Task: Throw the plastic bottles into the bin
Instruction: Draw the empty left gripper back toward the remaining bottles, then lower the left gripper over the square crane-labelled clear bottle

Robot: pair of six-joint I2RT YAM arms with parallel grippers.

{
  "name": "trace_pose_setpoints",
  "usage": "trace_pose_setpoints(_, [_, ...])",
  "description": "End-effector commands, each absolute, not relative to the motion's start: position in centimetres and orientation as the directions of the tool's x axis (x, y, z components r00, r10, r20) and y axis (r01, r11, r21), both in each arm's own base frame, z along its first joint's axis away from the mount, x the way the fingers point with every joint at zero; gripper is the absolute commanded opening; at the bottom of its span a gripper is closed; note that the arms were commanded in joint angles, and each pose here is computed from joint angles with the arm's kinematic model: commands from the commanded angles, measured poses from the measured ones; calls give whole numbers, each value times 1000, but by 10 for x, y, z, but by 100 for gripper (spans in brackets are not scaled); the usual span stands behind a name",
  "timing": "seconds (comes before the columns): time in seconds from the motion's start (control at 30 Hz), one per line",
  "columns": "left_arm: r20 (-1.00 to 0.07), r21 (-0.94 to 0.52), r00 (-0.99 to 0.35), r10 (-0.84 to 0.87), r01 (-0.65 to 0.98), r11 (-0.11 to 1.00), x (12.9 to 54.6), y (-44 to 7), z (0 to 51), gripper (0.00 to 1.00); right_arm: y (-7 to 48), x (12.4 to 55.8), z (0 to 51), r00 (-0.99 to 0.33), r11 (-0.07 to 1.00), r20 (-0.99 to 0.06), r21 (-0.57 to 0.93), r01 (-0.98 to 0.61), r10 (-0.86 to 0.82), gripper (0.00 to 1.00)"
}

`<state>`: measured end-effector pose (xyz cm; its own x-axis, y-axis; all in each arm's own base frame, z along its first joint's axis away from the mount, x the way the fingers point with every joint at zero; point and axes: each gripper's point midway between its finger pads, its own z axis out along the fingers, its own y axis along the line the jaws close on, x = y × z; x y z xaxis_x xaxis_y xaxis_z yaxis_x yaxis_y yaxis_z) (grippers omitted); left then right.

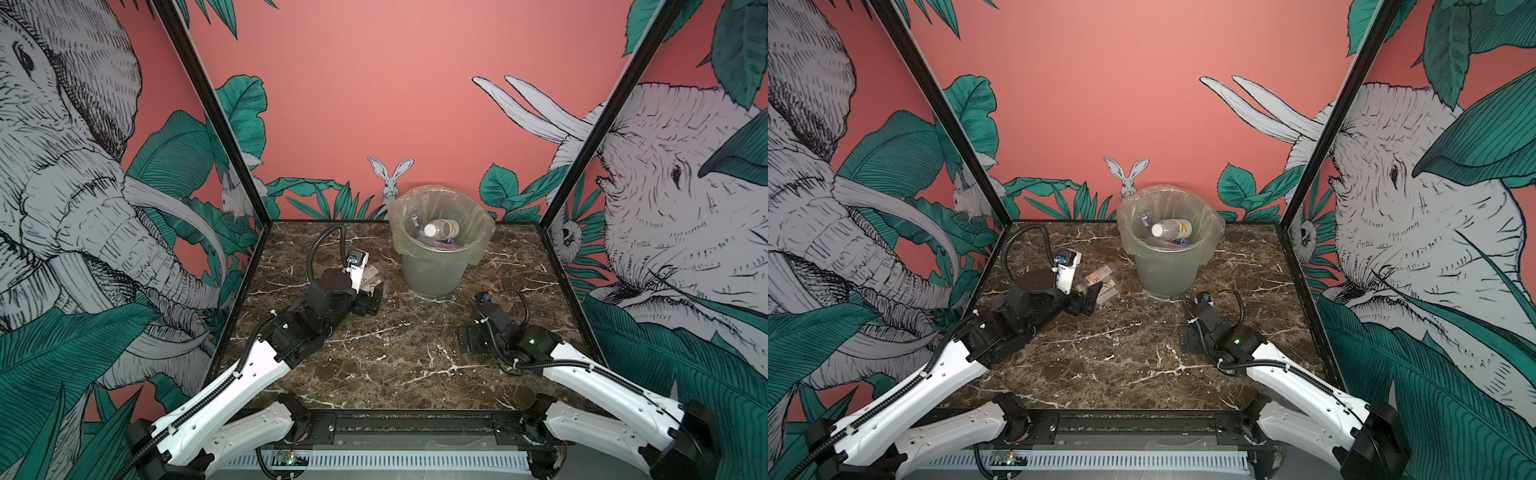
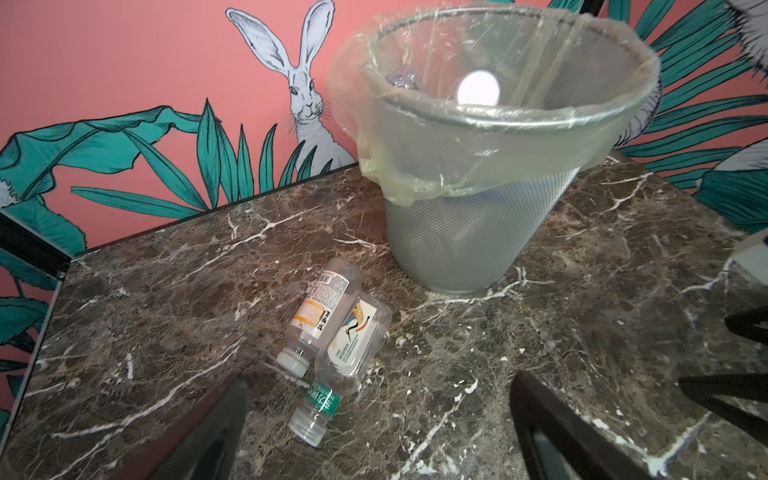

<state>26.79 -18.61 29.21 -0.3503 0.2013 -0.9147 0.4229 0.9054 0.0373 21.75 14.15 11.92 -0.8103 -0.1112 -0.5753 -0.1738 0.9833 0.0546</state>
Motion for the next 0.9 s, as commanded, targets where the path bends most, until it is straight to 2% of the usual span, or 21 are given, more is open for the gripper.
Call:
trace_pose_setpoints(0.0, [-870, 68, -432, 238, 374, 925, 273, -174, 263, 99, 151, 224, 126, -802, 982, -589, 66, -176, -104, 99])
trace_pose_setpoints(0.17, [-817, 83, -498, 289, 395, 915, 282, -185, 236, 99, 150, 223, 120, -809, 982, -574, 42, -183, -126, 99])
trace_pose_setpoints(0.4, [-734, 92, -585, 343, 415, 905, 300, -197, 206, 99, 124, 211, 105, -825, 983, -536, -69, -167, -178, 99])
trace_pose_setpoints(0.87, [-613, 66, -707, 354, 400, 914, 342, -194, 157, 99, 128, 208, 99, -836, 984, -522, -33, -175, -167, 99])
